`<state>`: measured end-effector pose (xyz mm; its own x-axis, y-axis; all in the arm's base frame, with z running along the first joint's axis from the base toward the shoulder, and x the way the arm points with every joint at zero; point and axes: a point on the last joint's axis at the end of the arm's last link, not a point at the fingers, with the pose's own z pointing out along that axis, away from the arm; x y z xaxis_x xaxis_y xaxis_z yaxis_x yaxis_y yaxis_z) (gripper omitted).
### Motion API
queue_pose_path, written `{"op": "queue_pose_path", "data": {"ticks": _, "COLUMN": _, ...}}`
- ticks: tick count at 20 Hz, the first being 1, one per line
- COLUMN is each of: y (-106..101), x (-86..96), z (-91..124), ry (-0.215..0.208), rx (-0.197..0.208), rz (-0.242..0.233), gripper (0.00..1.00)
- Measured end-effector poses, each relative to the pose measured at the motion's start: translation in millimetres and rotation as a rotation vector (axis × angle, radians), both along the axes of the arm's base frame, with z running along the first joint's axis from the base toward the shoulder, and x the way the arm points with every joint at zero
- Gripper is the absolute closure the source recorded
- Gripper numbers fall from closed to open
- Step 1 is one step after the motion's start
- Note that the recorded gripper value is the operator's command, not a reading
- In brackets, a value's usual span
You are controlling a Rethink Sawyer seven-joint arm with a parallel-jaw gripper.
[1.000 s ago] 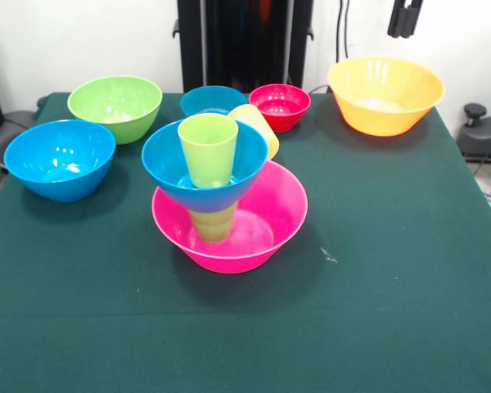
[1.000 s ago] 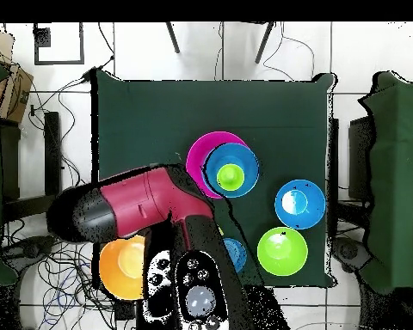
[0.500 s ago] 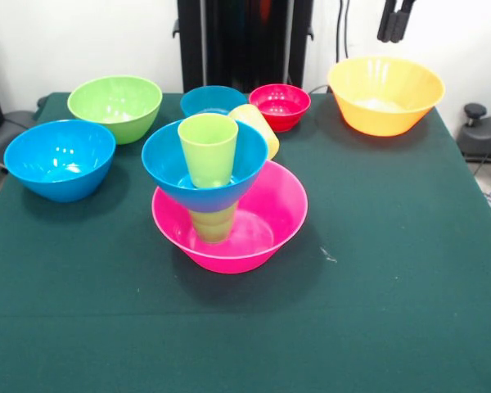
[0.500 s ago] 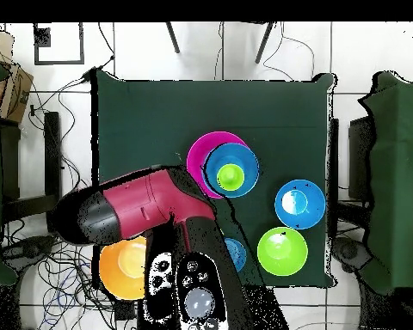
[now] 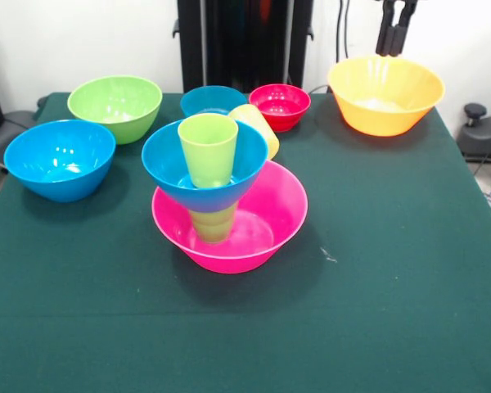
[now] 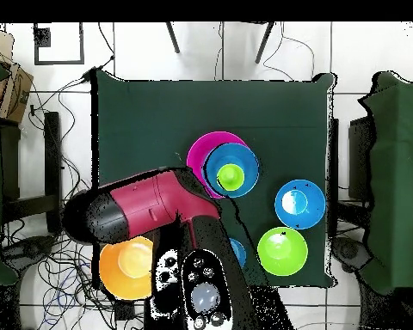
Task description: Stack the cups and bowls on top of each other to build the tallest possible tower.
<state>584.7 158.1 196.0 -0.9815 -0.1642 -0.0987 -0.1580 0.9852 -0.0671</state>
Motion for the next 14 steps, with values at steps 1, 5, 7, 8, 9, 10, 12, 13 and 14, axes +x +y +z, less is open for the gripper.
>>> {"op": "queue_pose_path", "data": {"ticks": 1, "y": -1.4, "x": -0.4, "z": -3.2, "ry": 0.000, "rx": 0.001, "rz": -0.003, "gripper": 1.00}}
{"op": "queue_pose_path", "data": {"ticks": 5, "y": -4.3, "x": -1.2, "z": -5.0, "ry": -0.001, "rx": 0.000, "rz": -0.008, "gripper": 1.00}}
{"op": "queue_pose_path", "data": {"ticks": 7, "y": -6.2, "x": -1.7, "z": -5.4, "ry": -0.001, "rx": -0.002, "rz": -0.011, "gripper": 1.00}}
{"op": "queue_pose_path", "data": {"ticks": 8, "y": -6.5, "x": -1.7, "z": -5.4, "ry": -0.001, "rx": -0.002, "rz": -0.012, "gripper": 1.00}}
{"op": "queue_pose_path", "data": {"ticks": 9, "y": -7.2, "x": -1.9, "z": -5.5, "ry": -0.001, "rx": -0.003, "rz": -0.013, "gripper": 1.00}}
{"op": "queue_pose_path", "data": {"ticks": 10, "y": -7.8, "x": -2.0, "z": -5.7, "ry": -0.001, "rx": -0.004, "rz": -0.014, "gripper": 1.00}}
{"op": "queue_pose_path", "data": {"ticks": 12, "y": -8.4, "x": -2.1, "z": -5.7, "ry": -0.001, "rx": -0.005, "rz": -0.015, "gripper": 1.00}}
{"op": "queue_pose_path", "data": {"ticks": 13, "y": -9.4, "x": -2.4, "z": -5.9, "ry": 0.000, "rx": -0.006, "rz": -0.017, "gripper": 1.00}}
{"op": "queue_pose_path", "data": {"ticks": 14, "y": -9.9, "x": -2.6, "z": -6.1, "ry": 0.001, "rx": -0.007, "rz": -0.017, "gripper": 1.00}}
